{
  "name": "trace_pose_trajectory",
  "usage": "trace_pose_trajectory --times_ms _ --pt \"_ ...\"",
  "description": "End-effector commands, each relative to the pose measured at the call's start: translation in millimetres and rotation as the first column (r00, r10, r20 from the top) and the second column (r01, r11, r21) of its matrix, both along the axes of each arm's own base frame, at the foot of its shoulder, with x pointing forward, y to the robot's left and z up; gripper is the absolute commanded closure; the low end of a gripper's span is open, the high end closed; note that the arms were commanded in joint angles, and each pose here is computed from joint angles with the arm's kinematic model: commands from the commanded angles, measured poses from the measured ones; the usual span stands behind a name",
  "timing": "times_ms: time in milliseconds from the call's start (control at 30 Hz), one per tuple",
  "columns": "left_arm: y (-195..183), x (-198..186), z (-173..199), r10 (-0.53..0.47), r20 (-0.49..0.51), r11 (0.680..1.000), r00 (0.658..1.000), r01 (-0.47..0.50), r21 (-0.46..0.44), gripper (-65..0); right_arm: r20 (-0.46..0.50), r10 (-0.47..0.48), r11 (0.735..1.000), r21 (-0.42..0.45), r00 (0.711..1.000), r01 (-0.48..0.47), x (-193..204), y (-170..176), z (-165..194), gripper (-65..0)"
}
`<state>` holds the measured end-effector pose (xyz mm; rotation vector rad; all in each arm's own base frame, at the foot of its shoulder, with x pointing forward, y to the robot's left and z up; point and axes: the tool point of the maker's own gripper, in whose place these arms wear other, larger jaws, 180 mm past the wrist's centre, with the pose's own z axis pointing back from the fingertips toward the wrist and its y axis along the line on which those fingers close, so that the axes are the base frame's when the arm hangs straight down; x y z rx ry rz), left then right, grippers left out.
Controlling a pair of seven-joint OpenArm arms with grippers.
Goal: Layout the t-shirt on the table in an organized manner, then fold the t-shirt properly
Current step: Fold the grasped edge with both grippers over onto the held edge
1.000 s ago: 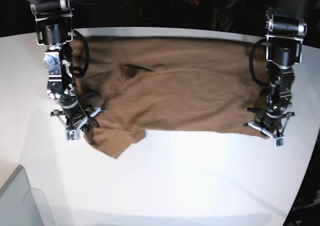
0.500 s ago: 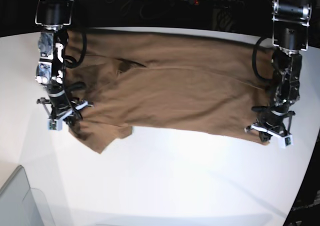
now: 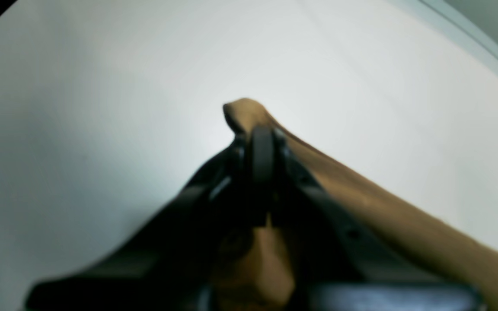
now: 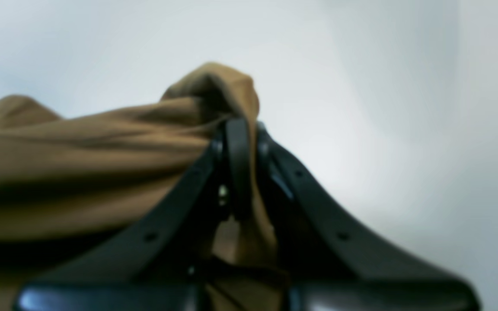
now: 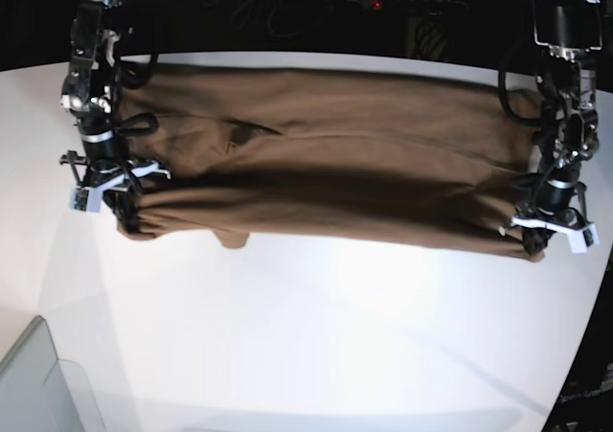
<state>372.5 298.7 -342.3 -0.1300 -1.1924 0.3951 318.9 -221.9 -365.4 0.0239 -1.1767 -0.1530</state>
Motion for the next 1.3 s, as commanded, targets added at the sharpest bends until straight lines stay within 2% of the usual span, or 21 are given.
trace_pose_trajectory --times_ms 0,233,433,733,1133,1267 --pt "4.2 6.7 21.3 -0.001 0.066 1.000 0.998 0.000 0.017 -0.3 0.062 -0.006 1.000 -0.001 0.998 0.006 4.3 -3.7 16.0 0.0" --pt "10.1 -16.4 10.6 0.016 0.039 1.000 0.999 -0.017 0.019 -0.3 0.005 -0.009 1.000 0.013 1.000 0.009 -19.3 -3.4 -3.5 0.0" --pt "9.7 -43.0 4.4 0.022 0.017 1.000 1.000 -0.023 0.019 -0.3 0.026 -0.018 1.000 0.003 0.999 0.018 -38.1 -5.2 -8.2 0.0" --pt "12.8 -83.0 -28.4 0.030 -0.089 0.999 0.996 -0.028 0.024 -0.3 0.008 -0.019 1.000 0.001 1.000 0.019 -44.3 -5.8 -14.8 0.0" --pt "23.0 -103.3 -61.0 0.058 -0.185 0.998 0.981 -0.054 0.028 -0.3 -0.015 -0.009 1.000 -0.002 1.000 0.009 -55.3 -3.4 -19.9 0.0" --pt "27.3 -104.6 -69.5 0.073 -0.205 0.997 0.976 -0.069 0.025 -0.3 0.015 0.111 0.993 0.026 0.994 -0.111 -55.5 18.0 -11.6 0.0"
